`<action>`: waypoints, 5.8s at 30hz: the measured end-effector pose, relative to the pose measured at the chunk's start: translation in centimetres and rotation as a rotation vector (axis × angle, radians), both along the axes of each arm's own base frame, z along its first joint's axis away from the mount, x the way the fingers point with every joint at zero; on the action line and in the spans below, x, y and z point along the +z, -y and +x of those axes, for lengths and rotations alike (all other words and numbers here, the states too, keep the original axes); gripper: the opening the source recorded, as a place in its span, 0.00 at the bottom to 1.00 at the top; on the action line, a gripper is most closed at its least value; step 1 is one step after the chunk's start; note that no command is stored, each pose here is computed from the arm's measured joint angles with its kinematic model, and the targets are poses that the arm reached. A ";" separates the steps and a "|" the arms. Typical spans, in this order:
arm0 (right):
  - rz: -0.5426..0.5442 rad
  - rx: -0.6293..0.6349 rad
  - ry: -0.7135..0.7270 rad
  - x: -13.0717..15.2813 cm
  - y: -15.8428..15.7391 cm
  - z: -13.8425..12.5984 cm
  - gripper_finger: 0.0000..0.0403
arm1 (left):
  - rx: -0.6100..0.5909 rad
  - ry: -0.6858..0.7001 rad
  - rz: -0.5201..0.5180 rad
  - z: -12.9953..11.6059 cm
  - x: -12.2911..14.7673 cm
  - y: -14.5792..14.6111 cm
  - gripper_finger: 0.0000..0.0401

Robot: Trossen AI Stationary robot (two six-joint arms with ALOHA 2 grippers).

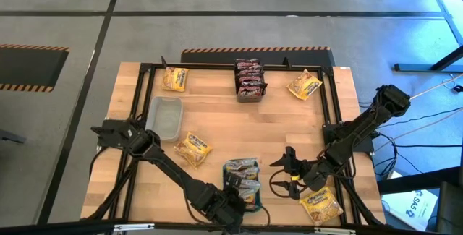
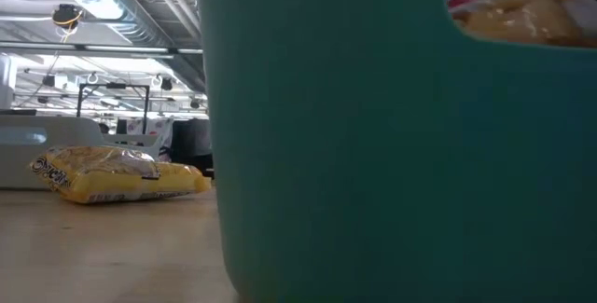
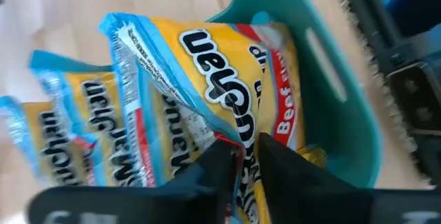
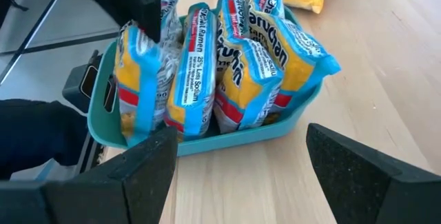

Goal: Sort Maruchan noodles
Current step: Put the blue noodle pack into the blue bin, then put the yellow noodle pack into the white bin

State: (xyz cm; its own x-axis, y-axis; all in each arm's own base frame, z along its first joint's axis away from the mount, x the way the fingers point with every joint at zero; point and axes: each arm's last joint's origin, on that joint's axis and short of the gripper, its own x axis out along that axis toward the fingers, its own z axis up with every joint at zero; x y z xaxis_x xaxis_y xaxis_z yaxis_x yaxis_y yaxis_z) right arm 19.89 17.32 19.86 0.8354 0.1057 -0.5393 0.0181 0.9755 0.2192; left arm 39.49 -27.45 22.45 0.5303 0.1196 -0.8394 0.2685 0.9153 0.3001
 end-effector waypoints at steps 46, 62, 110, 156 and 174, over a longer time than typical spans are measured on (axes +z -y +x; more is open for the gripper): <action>-0.026 -0.169 0.044 0.7 8.6 5.8 0.75 | 0.460 0.301 -0.223 -13.3 1.7 -10.4 0.41; -0.091 -0.299 0.045 -0.9 15.0 8.7 0.75 | 0.780 0.355 -0.229 -14.3 -3.5 -19.4 0.41; -0.008 -0.133 0.107 -3.5 16.2 11.3 0.75 | 0.389 0.323 -0.589 -8.6 -8.4 -13.5 0.41; 0.144 -0.235 0.008 -5.7 17.2 23.0 0.75 | 0.690 0.298 -0.430 -15.9 -7.6 -14.2 0.41; 0.190 -0.180 -0.016 -5.8 17.5 23.0 0.75 | 0.612 0.351 -0.431 -17.5 -1.9 -13.7 0.41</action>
State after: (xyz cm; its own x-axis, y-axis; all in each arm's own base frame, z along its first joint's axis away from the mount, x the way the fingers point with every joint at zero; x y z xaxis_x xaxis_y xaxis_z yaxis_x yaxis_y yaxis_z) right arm 42.87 -0.22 14.05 0.8418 0.0567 -0.5369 0.1927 0.8975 0.3968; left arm 21.94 -13.72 20.57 0.7160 0.1776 -0.6752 -0.3585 0.9234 -0.1373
